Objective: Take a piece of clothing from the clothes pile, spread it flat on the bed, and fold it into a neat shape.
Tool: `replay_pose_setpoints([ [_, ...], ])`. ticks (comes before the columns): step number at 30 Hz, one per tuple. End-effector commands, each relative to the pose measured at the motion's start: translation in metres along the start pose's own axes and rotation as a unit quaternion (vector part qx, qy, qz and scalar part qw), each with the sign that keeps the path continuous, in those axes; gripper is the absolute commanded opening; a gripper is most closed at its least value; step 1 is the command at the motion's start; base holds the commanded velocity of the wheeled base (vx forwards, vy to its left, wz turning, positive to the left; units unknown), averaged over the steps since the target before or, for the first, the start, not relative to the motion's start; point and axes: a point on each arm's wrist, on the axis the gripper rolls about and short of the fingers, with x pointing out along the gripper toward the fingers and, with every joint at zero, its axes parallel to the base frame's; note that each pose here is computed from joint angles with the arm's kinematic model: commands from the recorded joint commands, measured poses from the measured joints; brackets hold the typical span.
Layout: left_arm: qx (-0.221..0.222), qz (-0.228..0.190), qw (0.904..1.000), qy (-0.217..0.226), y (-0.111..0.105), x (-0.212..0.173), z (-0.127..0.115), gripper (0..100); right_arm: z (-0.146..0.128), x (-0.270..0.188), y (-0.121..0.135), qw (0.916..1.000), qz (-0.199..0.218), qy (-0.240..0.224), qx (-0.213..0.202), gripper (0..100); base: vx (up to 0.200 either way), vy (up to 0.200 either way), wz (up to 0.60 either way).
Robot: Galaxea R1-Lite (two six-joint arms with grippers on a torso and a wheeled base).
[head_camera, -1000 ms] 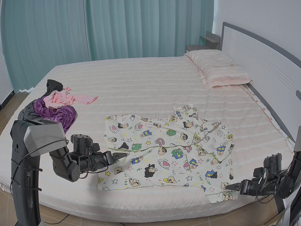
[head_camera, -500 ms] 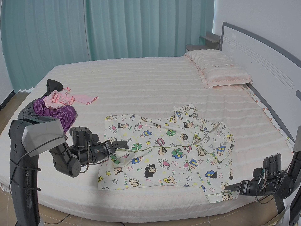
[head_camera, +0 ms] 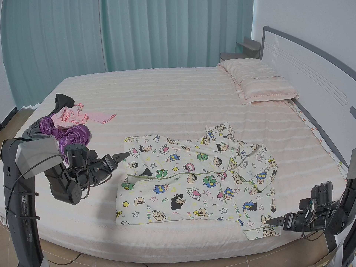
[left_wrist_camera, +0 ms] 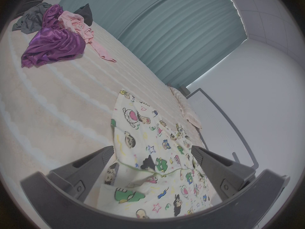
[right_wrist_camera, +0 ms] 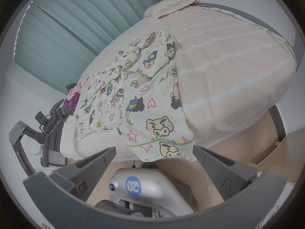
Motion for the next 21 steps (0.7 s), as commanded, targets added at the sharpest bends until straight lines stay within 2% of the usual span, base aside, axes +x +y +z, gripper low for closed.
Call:
replay_pose_setpoints([
  [1, 0.007, 0.0, 0.9995, 0.032, -0.007, 0.0, -0.02, 100, -0.004, -0.002, -0.001, 1.0, -0.003, 0.008, 0.002, 100, 0.0, 0.0, 0.0],
  [8, 0.009, 0.013, 0.9982, 0.058, -0.004, 0.001, -0.03, 100, -0.004, -0.002, -0.001, 1.0, -0.003, 0.008, 0.002, 100, 0.0, 0.0, 0.0],
  [21, 0.058, 0.021, 0.9934, 0.097, -0.001, 0.001, -0.054, 100, -0.005, -0.002, -0.001, 0.9999, -0.003, 0.009, 0.002, 100, 0.0, 0.0, 0.0],
])
